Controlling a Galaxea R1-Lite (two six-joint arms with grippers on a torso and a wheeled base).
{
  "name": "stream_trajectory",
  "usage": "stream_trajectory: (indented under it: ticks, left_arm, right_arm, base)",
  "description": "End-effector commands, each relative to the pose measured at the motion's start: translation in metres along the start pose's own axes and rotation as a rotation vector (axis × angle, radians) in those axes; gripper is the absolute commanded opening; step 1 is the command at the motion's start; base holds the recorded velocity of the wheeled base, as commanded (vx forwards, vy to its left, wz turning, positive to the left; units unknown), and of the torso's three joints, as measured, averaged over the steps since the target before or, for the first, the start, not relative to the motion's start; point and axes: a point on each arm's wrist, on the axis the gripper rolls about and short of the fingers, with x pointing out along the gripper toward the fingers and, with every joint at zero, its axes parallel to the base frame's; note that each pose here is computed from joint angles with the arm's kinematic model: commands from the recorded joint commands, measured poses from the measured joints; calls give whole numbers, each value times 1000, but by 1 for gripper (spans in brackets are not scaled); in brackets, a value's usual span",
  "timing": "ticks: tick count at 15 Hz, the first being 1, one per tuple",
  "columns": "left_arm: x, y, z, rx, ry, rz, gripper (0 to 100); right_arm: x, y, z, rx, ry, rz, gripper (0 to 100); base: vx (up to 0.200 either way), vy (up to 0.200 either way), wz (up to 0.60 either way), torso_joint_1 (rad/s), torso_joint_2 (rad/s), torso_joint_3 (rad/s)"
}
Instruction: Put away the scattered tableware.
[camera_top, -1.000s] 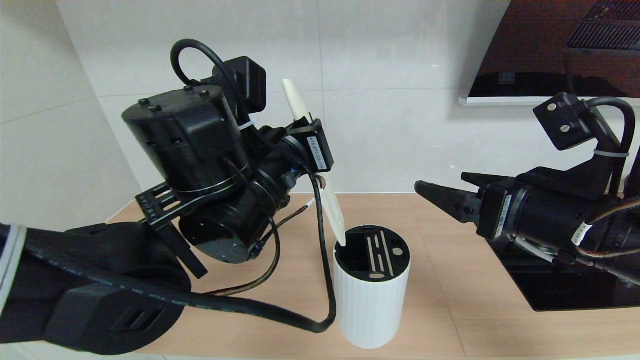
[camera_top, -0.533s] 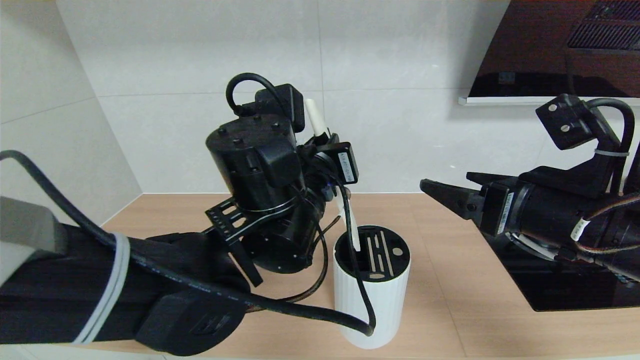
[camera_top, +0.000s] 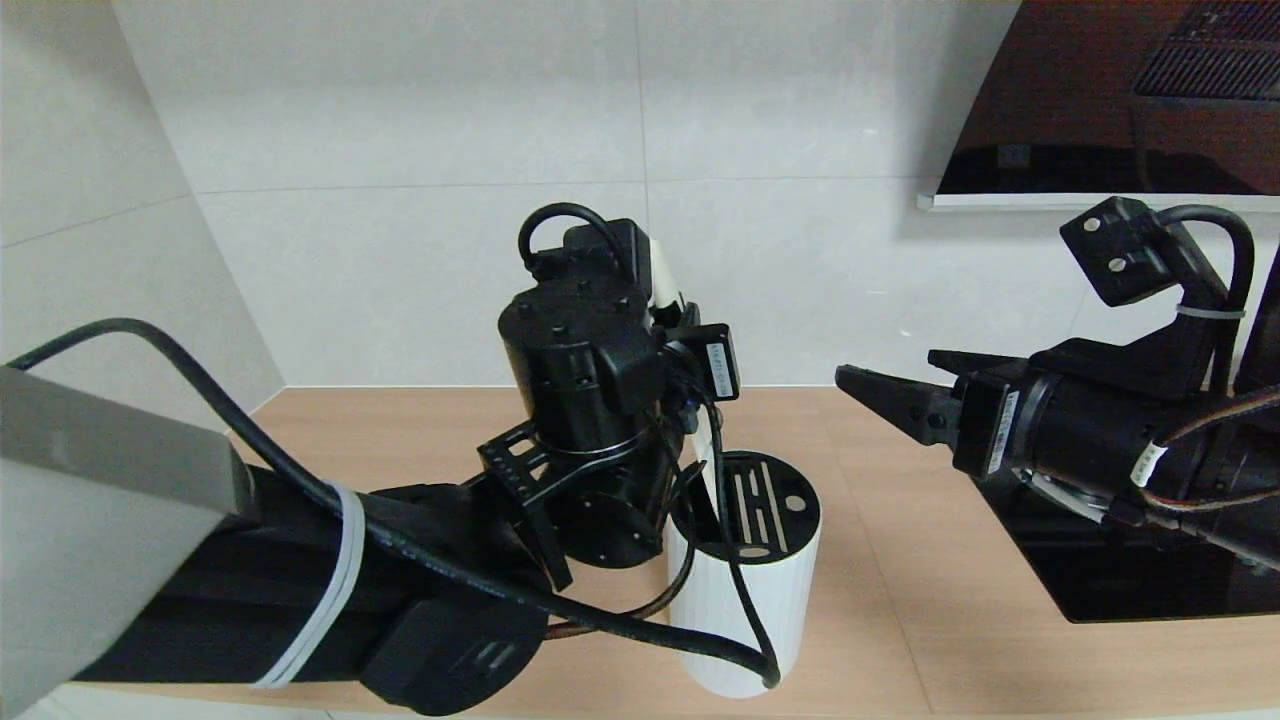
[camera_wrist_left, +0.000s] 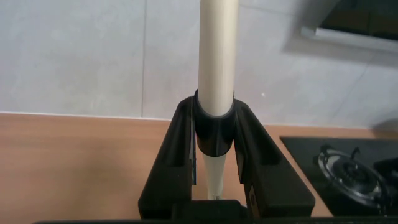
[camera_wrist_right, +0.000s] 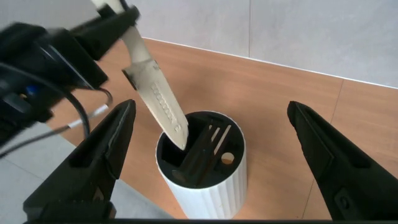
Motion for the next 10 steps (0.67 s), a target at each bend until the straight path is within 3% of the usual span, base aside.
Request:
stream_trajectory:
  ticks: [1,10]
  left_arm:
    - [0,-5,-12,14,21,-1,0]
    - [-2,-10,-38,56,74,-9,0]
  right_arm:
    - [2,0,-1,-1,6,0,100]
    - [4,0,-4,-2,18,-3,100]
  base:
    - [0,0,0,0,0,0]
    - [0,0,0,0,0,0]
